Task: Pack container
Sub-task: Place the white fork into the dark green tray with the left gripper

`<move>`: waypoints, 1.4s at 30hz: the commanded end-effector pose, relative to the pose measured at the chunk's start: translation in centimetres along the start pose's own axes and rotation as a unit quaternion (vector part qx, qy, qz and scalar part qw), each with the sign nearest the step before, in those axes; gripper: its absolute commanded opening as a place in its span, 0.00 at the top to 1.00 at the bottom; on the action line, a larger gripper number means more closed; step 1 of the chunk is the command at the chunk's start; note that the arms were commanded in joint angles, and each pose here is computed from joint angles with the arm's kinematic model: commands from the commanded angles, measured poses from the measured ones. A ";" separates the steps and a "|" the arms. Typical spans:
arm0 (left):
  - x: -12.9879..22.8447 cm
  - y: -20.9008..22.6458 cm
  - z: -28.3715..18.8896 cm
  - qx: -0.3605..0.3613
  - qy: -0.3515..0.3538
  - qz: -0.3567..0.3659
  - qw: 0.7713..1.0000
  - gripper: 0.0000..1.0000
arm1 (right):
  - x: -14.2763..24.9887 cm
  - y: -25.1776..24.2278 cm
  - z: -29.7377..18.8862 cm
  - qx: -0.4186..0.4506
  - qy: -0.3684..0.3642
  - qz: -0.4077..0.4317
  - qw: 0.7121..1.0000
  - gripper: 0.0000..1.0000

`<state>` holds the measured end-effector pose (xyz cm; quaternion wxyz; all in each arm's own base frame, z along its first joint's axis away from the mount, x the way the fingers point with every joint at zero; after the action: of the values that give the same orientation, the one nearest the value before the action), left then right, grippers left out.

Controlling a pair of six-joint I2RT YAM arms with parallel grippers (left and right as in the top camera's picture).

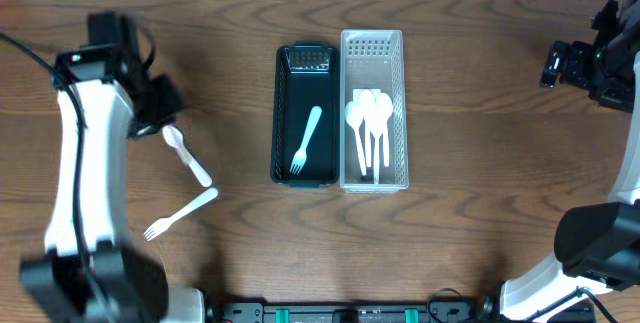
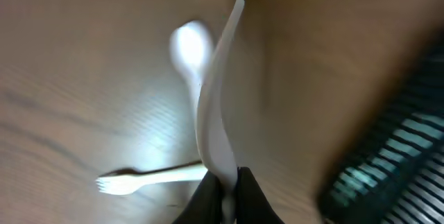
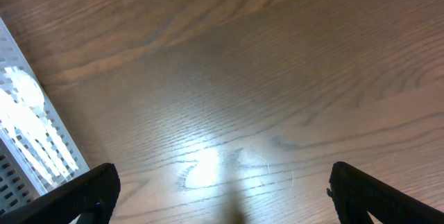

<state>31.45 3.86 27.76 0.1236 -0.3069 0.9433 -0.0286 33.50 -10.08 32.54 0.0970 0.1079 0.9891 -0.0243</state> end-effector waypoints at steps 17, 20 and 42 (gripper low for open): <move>11.8 -17.8 4.8 0.059 0.041 0.249 0.966 0.94 | 0.0 0.1 0.3 -0.001 0.006 -0.007 1.000 0.01; 11.8 -18.1 8.2 0.026 0.069 0.247 0.966 0.94 | 0.1 0.1 0.3 -0.001 0.007 -0.007 1.000 0.01; 5.3 -11.6 -6.0 -0.016 -0.164 0.224 0.961 0.47 | 0.1 0.1 0.3 -0.001 0.007 -0.007 1.000 0.01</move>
<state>33.15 -12.60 30.51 0.2174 -0.0430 0.9750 0.0155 33.43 -10.06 32.48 0.0935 0.1079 0.9895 -0.0236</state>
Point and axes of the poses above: each gripper's point midway between its finger pads, its own z axis out along the fingers, its own y axis along the line the jaws close on, x = y × z, the point moved 10 cm from there along -z, back along the fingers, and after that the axes turned 10 degrees about -z, right-handed, at the moved point
